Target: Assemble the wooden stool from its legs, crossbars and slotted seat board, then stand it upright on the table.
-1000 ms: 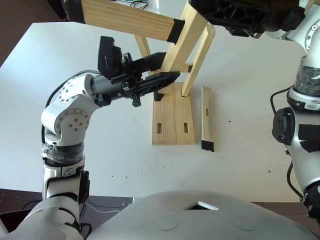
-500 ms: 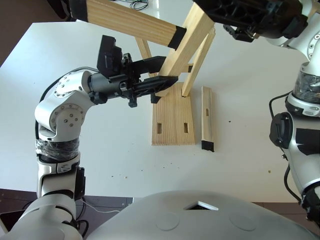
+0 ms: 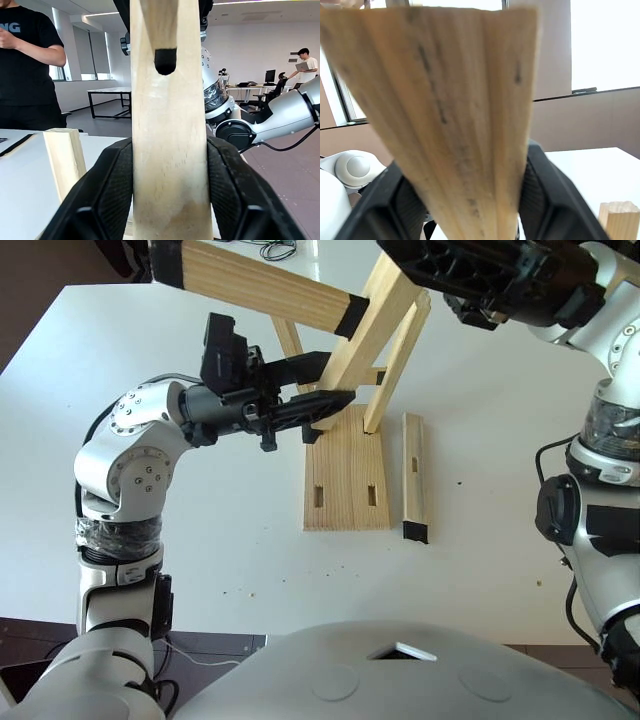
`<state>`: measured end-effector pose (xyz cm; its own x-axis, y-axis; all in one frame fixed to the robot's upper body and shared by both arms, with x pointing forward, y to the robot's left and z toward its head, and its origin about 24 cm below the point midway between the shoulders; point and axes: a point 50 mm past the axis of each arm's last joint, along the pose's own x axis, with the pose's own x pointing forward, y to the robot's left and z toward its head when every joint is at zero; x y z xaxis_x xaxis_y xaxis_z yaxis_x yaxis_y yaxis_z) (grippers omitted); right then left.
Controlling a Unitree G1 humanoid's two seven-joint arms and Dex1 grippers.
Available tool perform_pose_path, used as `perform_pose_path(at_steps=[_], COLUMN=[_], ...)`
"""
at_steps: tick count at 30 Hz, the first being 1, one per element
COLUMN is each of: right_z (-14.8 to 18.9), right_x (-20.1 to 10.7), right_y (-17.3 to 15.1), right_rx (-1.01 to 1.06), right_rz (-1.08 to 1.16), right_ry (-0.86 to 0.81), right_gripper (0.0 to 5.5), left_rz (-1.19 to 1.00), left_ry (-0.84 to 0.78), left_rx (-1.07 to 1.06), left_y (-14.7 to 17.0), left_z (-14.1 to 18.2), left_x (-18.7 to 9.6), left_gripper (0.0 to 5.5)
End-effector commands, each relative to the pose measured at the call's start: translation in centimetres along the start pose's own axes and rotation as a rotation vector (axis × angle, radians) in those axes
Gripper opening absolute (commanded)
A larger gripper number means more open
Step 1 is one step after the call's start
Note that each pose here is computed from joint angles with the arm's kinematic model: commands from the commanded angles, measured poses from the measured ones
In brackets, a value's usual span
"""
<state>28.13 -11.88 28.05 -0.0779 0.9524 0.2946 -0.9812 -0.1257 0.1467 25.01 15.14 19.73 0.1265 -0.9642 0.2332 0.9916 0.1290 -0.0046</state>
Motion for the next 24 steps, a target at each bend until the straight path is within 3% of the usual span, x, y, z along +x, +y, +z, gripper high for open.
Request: perform_pose_path(at_steps=[1,9,16,19,24], right_z=[0.0,0.2,0.0,-2.3,-6.3], right_x=[-0.3,-0.5,-1.5,-3.9,-8.2], right_y=[0.2,0.3,-0.2,-0.1,0.9], right_rx=[-0.024,-0.075,-0.142,-0.168,-0.168], right_rz=[-0.004,-0.038,-0.116,-0.163,-0.297], right_ry=[0.005,-0.02,-0.005,0.126,0.249], right_gripper=[2.12,2.0,2.0,2.0,2.0], left_rz=[0.081,0.175,0.439,0.737,1.257], left_ry=[-0.011,0.047,0.276,0.2,-0.118], left_rx=[-0.007,0.014,-0.193,-0.155,-0.126], left_y=[1.4,1.7,-1.5,-0.3,1.1], left_z=[1.4,0.6,-8.8,-10.1,-10.0], left_x=[-0.5,-2.4,-8.5,-9.6,-7.6], left_gripper=[2.75,3.94,3.95,3.95,3.95])
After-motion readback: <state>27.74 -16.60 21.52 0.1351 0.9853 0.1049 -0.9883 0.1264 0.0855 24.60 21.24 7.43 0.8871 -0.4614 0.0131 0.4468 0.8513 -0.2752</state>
